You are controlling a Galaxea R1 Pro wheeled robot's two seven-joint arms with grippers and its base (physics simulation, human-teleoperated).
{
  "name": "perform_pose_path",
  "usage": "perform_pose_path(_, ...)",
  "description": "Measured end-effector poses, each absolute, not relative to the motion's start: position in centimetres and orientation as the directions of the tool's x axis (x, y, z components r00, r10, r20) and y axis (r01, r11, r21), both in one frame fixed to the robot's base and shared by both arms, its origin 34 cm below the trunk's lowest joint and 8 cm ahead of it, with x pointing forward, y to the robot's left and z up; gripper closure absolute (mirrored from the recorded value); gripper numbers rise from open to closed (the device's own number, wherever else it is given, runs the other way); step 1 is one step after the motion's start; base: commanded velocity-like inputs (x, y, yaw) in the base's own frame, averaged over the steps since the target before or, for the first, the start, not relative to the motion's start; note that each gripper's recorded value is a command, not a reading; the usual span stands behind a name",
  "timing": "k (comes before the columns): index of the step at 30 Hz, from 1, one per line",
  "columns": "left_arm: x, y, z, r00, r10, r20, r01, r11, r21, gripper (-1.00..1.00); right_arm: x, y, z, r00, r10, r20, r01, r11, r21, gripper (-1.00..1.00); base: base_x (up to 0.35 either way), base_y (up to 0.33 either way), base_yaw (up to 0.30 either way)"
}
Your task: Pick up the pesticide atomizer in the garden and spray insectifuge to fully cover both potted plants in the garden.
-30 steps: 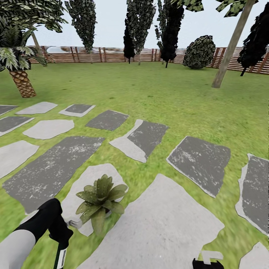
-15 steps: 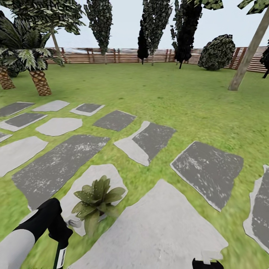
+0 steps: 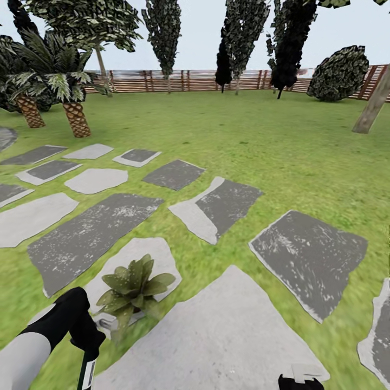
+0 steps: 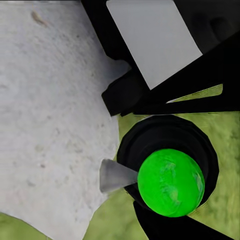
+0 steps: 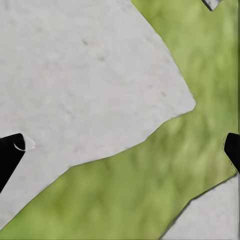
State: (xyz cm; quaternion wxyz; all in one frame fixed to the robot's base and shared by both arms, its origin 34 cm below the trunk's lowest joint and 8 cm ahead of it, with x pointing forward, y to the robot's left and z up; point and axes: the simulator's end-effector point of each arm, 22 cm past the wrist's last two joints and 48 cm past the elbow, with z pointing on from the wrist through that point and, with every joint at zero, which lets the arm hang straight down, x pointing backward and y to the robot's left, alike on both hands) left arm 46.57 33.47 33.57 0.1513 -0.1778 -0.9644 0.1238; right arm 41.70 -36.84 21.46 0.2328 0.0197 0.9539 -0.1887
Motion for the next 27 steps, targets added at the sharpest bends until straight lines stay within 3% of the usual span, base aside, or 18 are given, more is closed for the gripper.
perform_pose_path(7,46.6,33.6,33.6,-0.891,0.379,0.249,0.305,0.907,-0.291,1.00,41.7,-36.8,21.4,-0.891,-0.051,-0.451,0.125,0.928,-0.351,-1.00,-0.097,-0.235,0.182)
perform_pose_path(15,46.0,34.2,33.5,-0.891,0.372,0.261,0.296,0.911,-0.289,1.00,41.7,-36.8,21.5,-0.891,-0.051,-0.451,0.125,0.928,-0.351,-1.00,-0.026,-0.020,0.268)
perform_pose_path(22,47.7,34.0,34.1,-0.897,0.375,0.234,0.307,0.909,-0.281,1.00,41.6,-37.1,21.5,-0.892,-0.053,-0.450,0.123,0.927,-0.355,-1.00,0.000,0.000,0.039)
perform_pose_path(27,54.8,32.8,37.8,-0.916,0.381,0.123,0.340,0.903,-0.263,1.00,41.6,-37.3,21.5,-0.892,-0.056,-0.448,0.122,0.926,-0.358,-1.00,0.000,0.000,0.000)
